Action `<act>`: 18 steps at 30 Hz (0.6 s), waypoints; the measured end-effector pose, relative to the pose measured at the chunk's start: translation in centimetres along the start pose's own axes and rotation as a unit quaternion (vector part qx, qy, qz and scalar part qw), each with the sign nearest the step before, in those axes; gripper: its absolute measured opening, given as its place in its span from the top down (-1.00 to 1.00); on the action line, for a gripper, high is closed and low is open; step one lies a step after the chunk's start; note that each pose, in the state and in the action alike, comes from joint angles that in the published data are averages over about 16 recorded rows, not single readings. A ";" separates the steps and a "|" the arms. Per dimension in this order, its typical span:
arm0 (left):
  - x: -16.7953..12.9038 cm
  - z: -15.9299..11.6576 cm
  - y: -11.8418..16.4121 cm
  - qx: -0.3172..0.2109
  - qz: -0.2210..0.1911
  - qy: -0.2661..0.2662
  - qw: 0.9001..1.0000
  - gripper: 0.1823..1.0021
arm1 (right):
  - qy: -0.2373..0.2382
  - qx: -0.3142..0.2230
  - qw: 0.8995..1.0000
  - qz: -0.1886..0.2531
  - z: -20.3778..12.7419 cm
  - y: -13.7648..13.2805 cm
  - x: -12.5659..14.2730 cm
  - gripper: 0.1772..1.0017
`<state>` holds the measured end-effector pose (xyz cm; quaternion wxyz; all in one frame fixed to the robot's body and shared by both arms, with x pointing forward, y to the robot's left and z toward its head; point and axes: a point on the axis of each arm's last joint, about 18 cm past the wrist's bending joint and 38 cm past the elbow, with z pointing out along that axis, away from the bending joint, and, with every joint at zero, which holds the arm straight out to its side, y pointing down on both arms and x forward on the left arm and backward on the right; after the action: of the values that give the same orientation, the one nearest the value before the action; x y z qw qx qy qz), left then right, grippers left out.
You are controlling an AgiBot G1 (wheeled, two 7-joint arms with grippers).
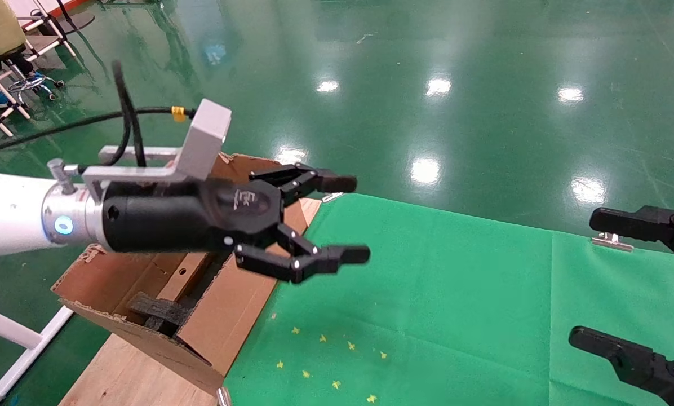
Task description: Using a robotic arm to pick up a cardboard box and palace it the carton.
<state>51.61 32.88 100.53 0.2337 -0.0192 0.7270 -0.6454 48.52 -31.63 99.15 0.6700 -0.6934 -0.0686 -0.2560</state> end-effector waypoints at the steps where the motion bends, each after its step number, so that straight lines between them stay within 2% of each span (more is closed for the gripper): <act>1: 0.4 0.1 0.0 0.004 0.008 0.006 1.000 -1.00 | 0.000 0.000 1.000 0.000 0.0 0.0 0.0 -1.00; 10: 3.8 1.1 -0.3 0.040 0.070 0.052 0.995 -1.00 | 0.000 0.000 1.000 0.000 0.0 0.0 0.0 -1.00; 18: 5.4 1.3 -0.4 0.057 0.095 0.071 0.991 -1.00 | 0.000 0.000 1.000 0.000 0.0 0.0 0.0 -1.00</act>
<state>47.14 29.80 99.11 0.2423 0.1095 0.7022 -0.6605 48.52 -31.64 99.15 0.6701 -0.6934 -0.0684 -0.2560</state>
